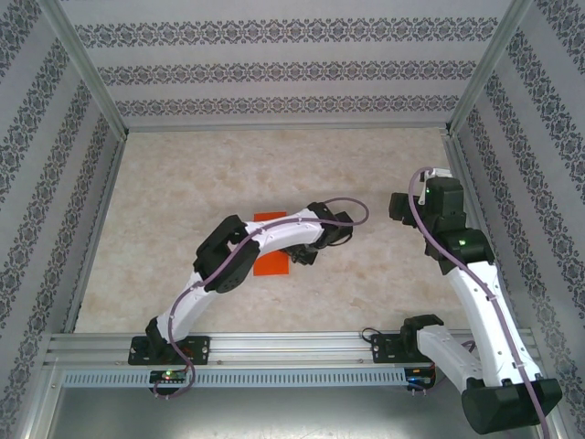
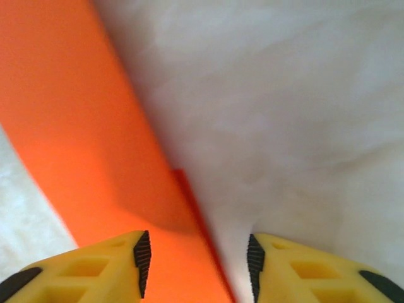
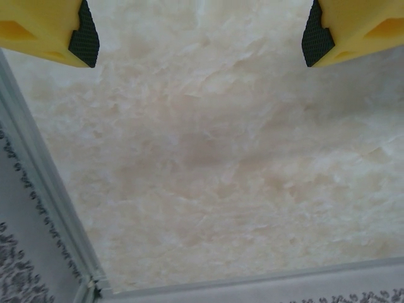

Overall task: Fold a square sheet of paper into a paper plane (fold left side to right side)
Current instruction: Turn over the paper at the center of the table, then third fold the triangle at the center of the table.

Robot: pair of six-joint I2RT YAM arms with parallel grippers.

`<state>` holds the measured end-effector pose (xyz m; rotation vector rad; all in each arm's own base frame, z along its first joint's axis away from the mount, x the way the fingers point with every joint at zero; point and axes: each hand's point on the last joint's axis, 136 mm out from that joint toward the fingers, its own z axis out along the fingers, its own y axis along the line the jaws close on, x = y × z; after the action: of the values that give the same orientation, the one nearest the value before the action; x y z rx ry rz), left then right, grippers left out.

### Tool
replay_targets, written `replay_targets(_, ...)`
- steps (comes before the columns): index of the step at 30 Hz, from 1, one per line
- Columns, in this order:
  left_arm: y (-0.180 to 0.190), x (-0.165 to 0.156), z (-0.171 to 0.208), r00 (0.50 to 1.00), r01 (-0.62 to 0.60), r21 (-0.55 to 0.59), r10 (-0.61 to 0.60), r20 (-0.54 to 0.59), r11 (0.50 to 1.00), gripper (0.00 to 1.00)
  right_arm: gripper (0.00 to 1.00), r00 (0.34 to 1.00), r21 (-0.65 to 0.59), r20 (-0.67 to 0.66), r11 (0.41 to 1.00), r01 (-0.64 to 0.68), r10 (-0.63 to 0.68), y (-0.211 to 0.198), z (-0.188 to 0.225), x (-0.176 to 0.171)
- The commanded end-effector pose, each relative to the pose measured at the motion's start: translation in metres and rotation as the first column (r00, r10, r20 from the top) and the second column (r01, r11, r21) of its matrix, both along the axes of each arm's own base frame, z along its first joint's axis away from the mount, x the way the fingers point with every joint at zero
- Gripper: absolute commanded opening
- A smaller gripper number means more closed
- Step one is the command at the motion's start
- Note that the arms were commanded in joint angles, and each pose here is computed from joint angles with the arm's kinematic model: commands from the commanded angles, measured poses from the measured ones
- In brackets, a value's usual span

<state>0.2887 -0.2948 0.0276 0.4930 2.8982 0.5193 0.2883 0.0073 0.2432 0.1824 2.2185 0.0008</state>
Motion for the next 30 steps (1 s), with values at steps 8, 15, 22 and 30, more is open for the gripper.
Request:
replay_targets(8, -0.044, 0.015, 0.095, 0.992, 0.063, -0.557, 0.007, 0.122, 0.828, 0.71, 0.77, 0.972, 0.334, 0.01, 0.915, -0.226, 0.236, 0.069, -0.021, 0.021)
replay_targets(15, 0.031, 0.025, 0.112, 0.968, -0.046, -0.731, 0.21, 0.134, 0.681, 0.8, 0.72, 0.935, 0.458, -0.042, 0.839, -0.295, 0.352, 0.117, -0.043, 0.032)
replay_targets(22, 0.109, 0.026, 0.118, 0.866, -0.119, -0.858, 0.474, 0.157, 0.5, 0.94, 0.63, 0.826, 0.549, -0.125, 0.732, -0.404, 0.549, 0.209, -0.079, 0.035)
replay_targets(30, 0.145, 0.014, 0.084, 0.822, -0.211, -0.931, 0.569, -0.004, 0.297, 0.91, 0.41, 0.706, 0.64, -0.233, 0.653, -0.406, 0.668, 0.294, -0.133, 0.045)
